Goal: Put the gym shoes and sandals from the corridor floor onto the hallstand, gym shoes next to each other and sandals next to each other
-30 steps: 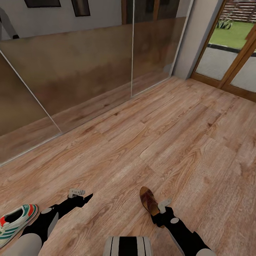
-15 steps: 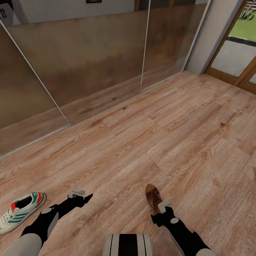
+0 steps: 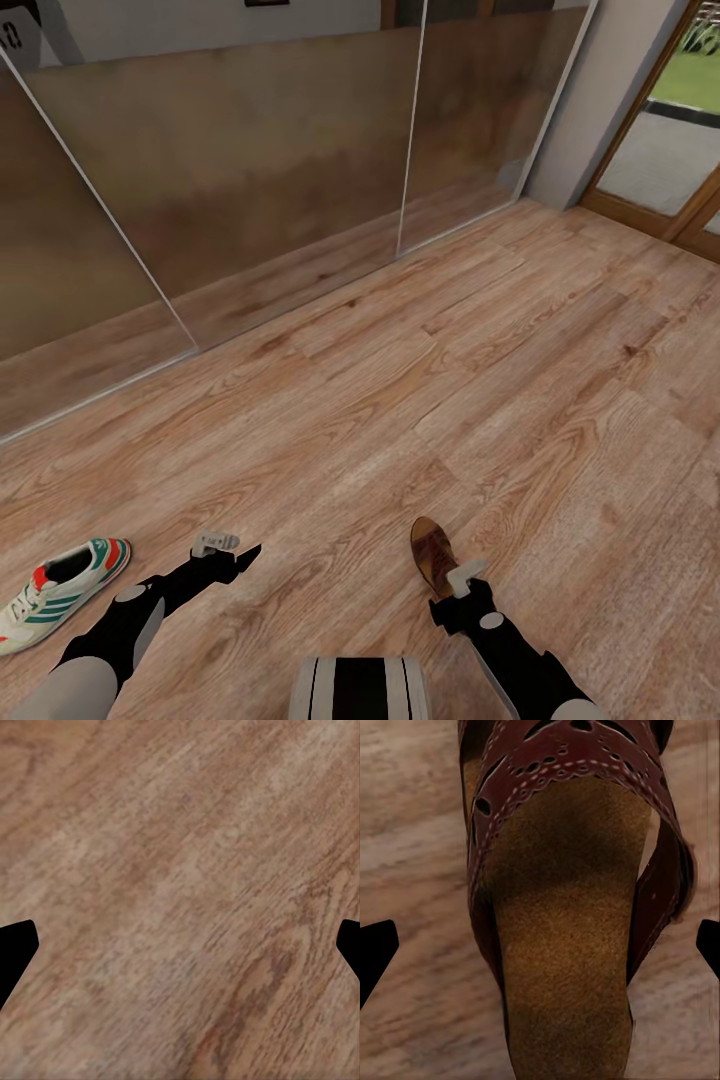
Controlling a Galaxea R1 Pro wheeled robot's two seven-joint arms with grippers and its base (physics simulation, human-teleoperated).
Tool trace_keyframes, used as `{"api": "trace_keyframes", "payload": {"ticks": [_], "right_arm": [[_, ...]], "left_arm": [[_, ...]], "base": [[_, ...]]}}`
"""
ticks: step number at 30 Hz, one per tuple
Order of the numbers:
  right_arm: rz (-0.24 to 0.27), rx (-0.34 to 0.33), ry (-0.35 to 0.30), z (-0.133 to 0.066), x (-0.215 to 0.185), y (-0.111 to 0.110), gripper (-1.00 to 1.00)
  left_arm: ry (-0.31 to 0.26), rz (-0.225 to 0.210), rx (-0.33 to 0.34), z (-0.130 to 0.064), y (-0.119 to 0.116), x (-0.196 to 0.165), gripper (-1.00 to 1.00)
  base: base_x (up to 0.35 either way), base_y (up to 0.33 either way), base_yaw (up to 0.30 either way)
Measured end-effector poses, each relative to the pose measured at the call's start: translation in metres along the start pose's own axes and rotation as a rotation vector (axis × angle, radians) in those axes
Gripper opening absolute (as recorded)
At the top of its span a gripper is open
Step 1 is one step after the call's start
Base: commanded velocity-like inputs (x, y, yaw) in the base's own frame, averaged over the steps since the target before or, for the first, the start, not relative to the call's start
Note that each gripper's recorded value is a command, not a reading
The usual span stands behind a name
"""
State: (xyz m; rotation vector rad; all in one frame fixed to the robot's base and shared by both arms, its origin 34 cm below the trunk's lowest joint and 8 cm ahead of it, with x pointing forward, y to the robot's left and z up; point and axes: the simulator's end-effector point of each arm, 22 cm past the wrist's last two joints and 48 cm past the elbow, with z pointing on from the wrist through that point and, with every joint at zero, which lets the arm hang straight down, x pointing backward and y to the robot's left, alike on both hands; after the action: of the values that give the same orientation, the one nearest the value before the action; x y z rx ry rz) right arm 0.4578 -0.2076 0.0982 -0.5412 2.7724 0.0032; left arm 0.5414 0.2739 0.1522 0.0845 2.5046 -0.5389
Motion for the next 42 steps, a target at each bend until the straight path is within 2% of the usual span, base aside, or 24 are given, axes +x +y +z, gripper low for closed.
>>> {"api": "trace_keyframes", "payload": {"ticks": [5,18,42], "right_arm": [[0.003,0.042,-0.023,0.0,-0.002,-0.009,1.0],[0.005,0.043,-0.042,0.001,0.005,-0.005,1.0],[0.009,0.024,0.009,0.015,0.033,0.004,1.0]], "left_arm": [[0.001,0.0,0.0,0.0,0.0,0.001,1.0],[0.001,0.0,0.0,0.0,0.0,0.0,1.0],[0.055,-0.022,-0.005,0.009,0.007,0.033,1.0]], "base": [[0.0,0.0,0.0],[0.0,0.0,0.0],[0.0,0.0,-0.026]]}}
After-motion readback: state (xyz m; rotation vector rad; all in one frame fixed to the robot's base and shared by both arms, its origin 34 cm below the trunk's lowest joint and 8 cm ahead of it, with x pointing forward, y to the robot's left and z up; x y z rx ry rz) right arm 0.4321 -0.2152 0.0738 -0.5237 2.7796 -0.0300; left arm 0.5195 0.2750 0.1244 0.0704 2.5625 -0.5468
